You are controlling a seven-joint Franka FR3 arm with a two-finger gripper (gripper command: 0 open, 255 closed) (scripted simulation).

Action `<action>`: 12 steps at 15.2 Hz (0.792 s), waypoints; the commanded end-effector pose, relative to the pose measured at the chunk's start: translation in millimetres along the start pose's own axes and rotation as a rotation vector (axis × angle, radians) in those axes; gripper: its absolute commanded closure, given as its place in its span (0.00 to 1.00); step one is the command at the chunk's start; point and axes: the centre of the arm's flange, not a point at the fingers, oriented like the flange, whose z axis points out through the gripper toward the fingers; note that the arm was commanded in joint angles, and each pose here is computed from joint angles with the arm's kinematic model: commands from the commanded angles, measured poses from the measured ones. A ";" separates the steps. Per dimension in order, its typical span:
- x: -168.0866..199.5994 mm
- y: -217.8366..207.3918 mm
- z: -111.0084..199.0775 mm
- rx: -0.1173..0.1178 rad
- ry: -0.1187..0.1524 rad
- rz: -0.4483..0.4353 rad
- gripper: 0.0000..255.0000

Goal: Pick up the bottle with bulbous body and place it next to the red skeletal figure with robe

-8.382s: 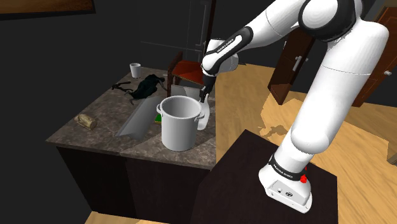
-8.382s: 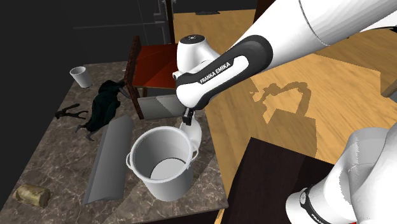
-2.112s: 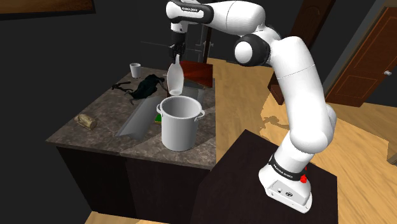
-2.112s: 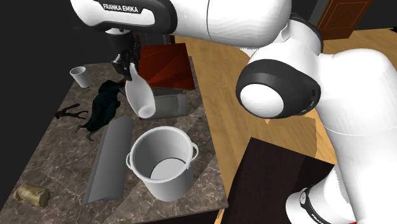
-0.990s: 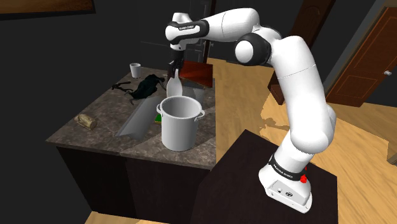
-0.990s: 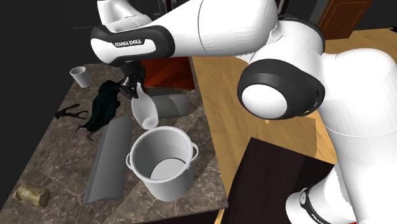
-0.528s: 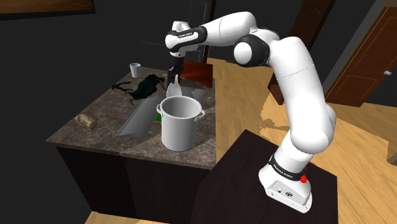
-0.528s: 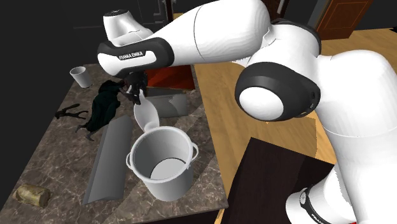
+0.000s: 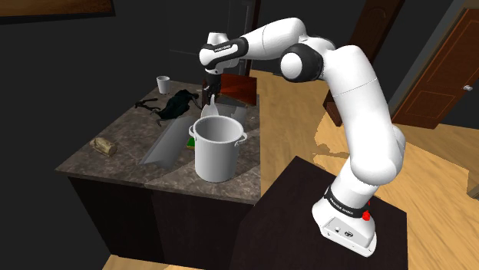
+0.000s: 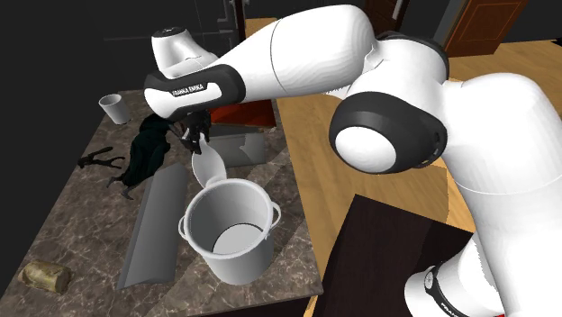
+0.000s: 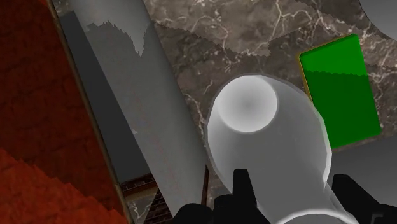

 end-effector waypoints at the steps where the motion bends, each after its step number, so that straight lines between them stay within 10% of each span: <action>1: 0.2 0.2 0.0 0.000 0.001 0.000 1.00; 4: 0.2 0.2 0.0 0.000 0.001 0.000 1.00; 5: 0.2 0.2 0.0 0.000 0.001 0.000 0.00; 12: 0.2 0.1 -26.4 0.000 0.001 0.000 0.00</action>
